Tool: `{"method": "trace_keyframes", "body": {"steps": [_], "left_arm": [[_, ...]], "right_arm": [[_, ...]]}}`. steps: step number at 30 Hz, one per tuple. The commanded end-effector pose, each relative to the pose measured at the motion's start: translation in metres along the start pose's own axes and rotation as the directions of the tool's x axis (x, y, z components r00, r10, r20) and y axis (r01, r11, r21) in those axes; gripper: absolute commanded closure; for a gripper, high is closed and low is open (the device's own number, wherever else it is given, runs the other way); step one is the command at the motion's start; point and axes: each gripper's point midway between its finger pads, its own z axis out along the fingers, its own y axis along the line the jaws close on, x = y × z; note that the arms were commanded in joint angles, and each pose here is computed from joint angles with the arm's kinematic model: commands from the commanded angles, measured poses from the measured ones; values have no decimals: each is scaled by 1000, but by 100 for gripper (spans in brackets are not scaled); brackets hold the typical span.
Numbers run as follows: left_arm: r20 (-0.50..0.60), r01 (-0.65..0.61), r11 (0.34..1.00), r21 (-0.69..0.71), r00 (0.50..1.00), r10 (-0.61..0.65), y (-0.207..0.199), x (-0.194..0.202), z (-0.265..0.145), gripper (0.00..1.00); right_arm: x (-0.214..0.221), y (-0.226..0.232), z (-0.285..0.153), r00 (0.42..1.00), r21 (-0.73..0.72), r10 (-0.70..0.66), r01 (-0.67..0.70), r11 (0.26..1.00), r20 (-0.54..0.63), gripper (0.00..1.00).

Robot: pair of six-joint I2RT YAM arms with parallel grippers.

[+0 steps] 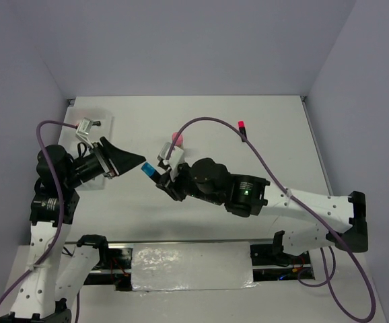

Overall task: Sort the stationery into containers
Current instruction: Pick up the pen from the center of the board, then place the pen in the storage box.

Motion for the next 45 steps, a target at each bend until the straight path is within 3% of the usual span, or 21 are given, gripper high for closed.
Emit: {"method": "trace_keyframes", "body": {"steps": [1, 4, 8, 10, 14, 16, 18, 19, 20, 22, 24, 28, 30, 34, 37, 40, 45], "left_arm": [[-5, -27, 998, 51, 1000, 27, -14, -2, -1, 10], [-12, -32, 999, 43, 999, 33, -13, -2, -1, 17], [-19, -28, 999, 39, 999, 28, -9, -1, 1, 40], [-16, -35, 999, 37, 999, 36, -9, -2, 1, 46], [-20, -60, 998, -11, 998, 59, 2, -5, 5, 91], [-27, -62, 998, -34, 998, 61, 7, -6, 6, 100], [-36, -50, 998, -47, 998, 48, 15, -6, 10, 100], [-29, -51, 997, -51, 998, 50, 15, -7, 10, 100], [6, -70, 993, -92, 998, 70, 22, -14, 11, 100], [51, -77, 977, -197, 995, 88, 35, -27, 8, 100], [125, -51, 911, -409, 986, 111, 77, -50, 5, 100], [188, 37, 808, -589, 978, 93, 137, -101, 14, 100], [203, 122, 781, -612, 979, 6, 174, -118, 24, 100], [428, 287, 760, -583, 904, -13, 229, -200, 15, 100], [506, 390, 735, -555, 859, -74, 301, -235, 23, 100], [554, 428, 717, -550, 830, -70, 346, -269, 21, 100], [630, 431, 731, -529, 777, -3, 379, -319, 13, 99]], "right_arm": [[-45, -2, 6, 995, 30, -30, 27, 999, 100, 95], [-50, -1, 13, 995, 38, -46, 43, 998, 86, 96], [-54, -1, 23, 996, 55, -61, 58, 997, 67, 95], [-57, -1, 30, 996, 66, -68, 64, 996, 53, 95], [-53, 1, 38, 996, 60, -93, 92, 994, 13, 93], [-51, -2, 39, 995, 76, -97, 96, 992, 4, 91], [-50, -6, 40, 996, 99, -93, 91, 991, 8, 72], [-51, -9, 40, 997, 113, -79, 77, 991, 15, 51], [-53, -12, 39, 998, 131, -65, 61, 989, 27, 1], [-50, -27, 32, 999, 181, -11, 6, 984, 32, 0], [-44, -37, 16, 999, 204, 23, -32, 978, 43, 0], [-31, -67, -26, 988, 337, 128, -152, 929, 91, 0], [-21, -79, -49, 983, 384, 153, -182, 905, 105, 0], [3, -76, -71, 981, 348, 173, -194, 917, 90, 0], [19, -75, -85, 982, 332, 170, -188, 924, 82, 0], [32, -75, -95, 984, 319, 160, -176, 932, 73, 0], [39, -77, -100, 987, 308, 137, -158, 938, 88, 0]]}}
